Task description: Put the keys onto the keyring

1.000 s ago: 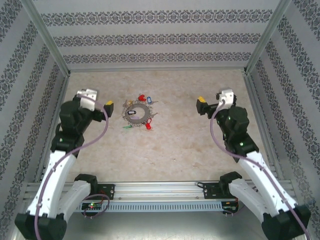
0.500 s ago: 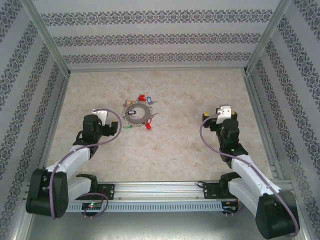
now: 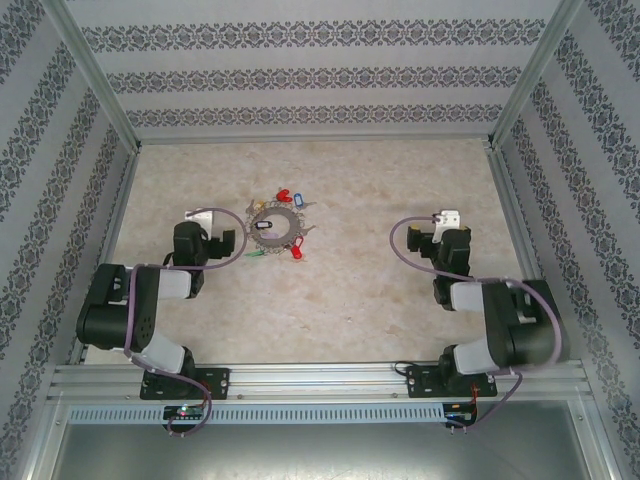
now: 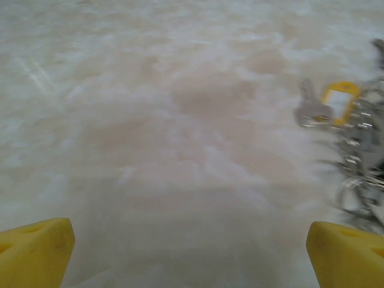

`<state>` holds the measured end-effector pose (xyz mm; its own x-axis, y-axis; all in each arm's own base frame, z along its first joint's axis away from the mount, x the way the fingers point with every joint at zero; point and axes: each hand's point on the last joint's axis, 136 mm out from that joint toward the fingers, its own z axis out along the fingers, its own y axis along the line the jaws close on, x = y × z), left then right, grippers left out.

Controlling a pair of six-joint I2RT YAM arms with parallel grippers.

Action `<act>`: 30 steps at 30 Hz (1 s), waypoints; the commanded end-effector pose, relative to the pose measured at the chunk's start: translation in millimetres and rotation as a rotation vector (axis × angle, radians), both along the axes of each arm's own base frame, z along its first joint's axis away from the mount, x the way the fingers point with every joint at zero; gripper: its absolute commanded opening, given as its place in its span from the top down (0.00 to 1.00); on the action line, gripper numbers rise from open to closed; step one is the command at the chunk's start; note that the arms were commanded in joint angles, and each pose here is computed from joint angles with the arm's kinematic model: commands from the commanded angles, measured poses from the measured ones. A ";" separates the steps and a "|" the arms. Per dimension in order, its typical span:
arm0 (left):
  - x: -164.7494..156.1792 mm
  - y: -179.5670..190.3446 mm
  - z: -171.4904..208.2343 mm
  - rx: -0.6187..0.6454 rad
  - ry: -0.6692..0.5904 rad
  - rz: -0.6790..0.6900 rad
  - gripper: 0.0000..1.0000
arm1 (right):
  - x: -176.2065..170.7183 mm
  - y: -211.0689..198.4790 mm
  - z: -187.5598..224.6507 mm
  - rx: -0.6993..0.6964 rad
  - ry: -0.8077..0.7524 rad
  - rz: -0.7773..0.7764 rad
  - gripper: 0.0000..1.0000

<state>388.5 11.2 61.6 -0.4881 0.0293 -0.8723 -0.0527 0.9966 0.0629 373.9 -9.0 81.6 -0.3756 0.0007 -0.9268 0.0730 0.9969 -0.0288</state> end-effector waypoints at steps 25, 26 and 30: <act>5.9 16.4 22.0 -0.017 -0.127 0.114 0.00 | 21.6 8.9 24.6 0.009 -0.079 0.020 0.02; 6.0 16.1 22.5 -0.016 -0.128 0.113 0.00 | 22.1 10.1 25.0 0.010 -0.079 0.027 0.02; 8.1 8.9 21.3 -0.014 -0.117 0.072 0.00 | 23.7 10.3 24.3 0.015 -0.071 0.034 0.02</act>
